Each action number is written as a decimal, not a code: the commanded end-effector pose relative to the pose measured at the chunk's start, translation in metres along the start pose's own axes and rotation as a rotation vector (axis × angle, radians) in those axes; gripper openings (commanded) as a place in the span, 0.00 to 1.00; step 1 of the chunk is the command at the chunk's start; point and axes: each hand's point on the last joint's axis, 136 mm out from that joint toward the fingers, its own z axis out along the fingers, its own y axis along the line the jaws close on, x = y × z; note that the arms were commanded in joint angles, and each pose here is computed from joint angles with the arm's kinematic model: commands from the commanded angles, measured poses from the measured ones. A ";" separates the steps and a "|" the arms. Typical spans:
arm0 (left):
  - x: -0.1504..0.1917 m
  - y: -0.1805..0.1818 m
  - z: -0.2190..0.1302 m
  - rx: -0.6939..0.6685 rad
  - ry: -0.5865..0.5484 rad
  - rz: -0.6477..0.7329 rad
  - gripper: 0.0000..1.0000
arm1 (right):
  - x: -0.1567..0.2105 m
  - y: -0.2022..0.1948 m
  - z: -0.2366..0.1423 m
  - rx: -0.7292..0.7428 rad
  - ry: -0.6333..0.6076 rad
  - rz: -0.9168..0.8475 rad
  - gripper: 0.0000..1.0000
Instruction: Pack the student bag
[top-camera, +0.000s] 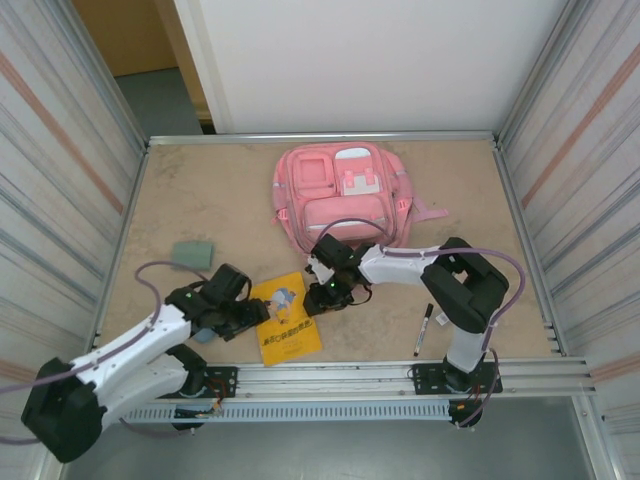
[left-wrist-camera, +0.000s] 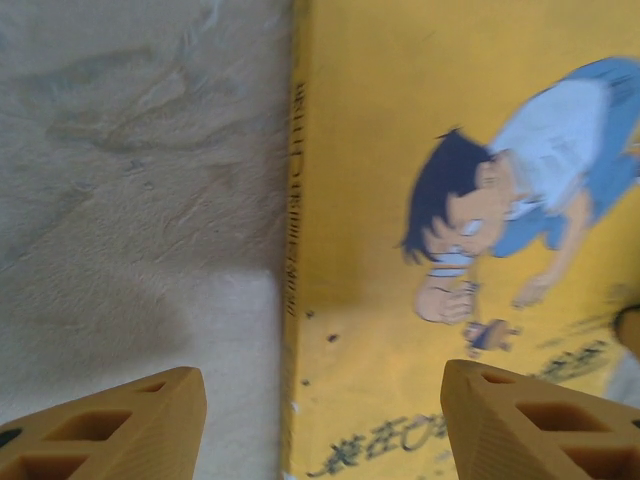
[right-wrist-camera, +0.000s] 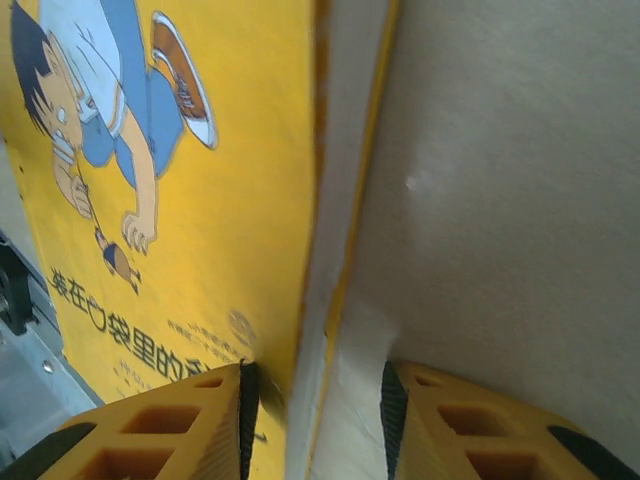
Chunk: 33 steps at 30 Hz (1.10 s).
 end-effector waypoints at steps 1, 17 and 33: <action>0.000 -0.010 0.011 0.036 0.034 0.043 0.64 | -0.004 -0.007 0.014 0.042 -0.015 0.033 0.30; -0.004 -0.102 -0.039 0.459 -0.010 0.213 0.60 | -0.008 0.007 0.021 -0.109 -0.004 0.111 0.05; -0.042 -0.075 -0.082 0.216 -0.209 0.099 0.00 | -0.032 0.033 -0.044 -0.132 -0.327 -0.100 0.47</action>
